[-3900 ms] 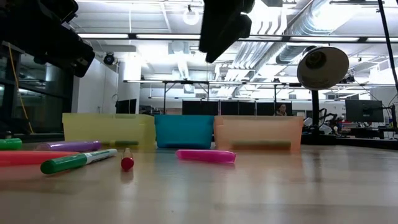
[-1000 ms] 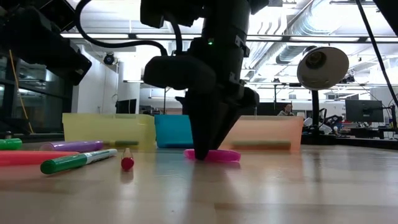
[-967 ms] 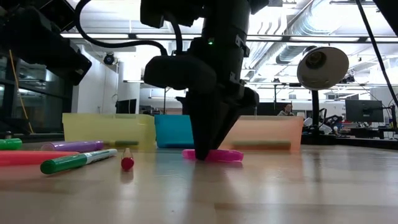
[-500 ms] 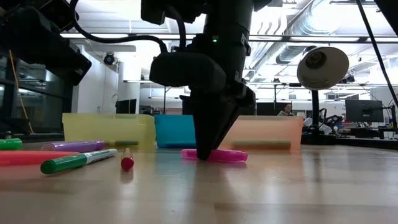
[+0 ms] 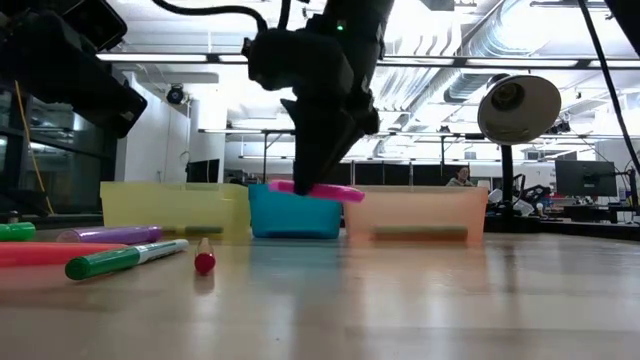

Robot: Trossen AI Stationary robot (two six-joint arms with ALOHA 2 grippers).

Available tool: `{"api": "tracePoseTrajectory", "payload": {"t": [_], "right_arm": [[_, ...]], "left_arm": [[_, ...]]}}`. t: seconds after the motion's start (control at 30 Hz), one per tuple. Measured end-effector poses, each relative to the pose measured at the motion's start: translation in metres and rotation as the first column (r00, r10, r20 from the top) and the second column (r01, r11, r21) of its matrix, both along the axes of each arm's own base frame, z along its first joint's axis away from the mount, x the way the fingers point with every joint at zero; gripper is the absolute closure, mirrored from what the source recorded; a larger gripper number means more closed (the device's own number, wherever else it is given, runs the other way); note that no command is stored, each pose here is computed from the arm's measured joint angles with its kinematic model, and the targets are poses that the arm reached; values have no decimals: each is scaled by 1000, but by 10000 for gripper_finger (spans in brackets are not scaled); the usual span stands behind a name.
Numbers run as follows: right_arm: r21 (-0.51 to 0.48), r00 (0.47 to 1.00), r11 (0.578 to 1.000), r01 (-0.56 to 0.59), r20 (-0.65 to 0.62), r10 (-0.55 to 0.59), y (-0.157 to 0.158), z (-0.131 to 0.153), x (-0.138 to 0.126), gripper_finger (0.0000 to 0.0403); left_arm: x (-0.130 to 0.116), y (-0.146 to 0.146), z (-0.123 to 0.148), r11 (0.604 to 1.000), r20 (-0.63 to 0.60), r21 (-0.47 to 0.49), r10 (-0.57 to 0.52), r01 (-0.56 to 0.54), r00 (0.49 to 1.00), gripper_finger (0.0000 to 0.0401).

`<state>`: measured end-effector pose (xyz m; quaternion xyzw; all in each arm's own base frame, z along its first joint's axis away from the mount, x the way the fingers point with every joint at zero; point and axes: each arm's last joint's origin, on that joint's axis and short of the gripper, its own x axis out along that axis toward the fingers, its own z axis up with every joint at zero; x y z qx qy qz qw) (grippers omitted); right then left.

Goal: Pick & Place Markers
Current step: Put the pink pen into the blue bin

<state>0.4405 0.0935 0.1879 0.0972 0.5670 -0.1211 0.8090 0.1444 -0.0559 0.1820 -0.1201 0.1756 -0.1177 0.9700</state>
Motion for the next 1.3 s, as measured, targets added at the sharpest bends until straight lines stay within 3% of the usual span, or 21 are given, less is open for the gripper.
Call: {"api": "tracePoseTrajectory", "payload": {"t": [0.77, 1.3], "right_arm": [[-99, 986, 981, -166, 9, 168, -94, 31, 2, 379], [-187, 969, 959, -214, 83, 232, -133, 36, 10, 379]], "left_arm": [[0, 0, -1, 1000, -17, -6, 12, -12, 1000, 284], [1, 0, -3, 1000, -28, -5, 24, -24, 999, 284]]}}
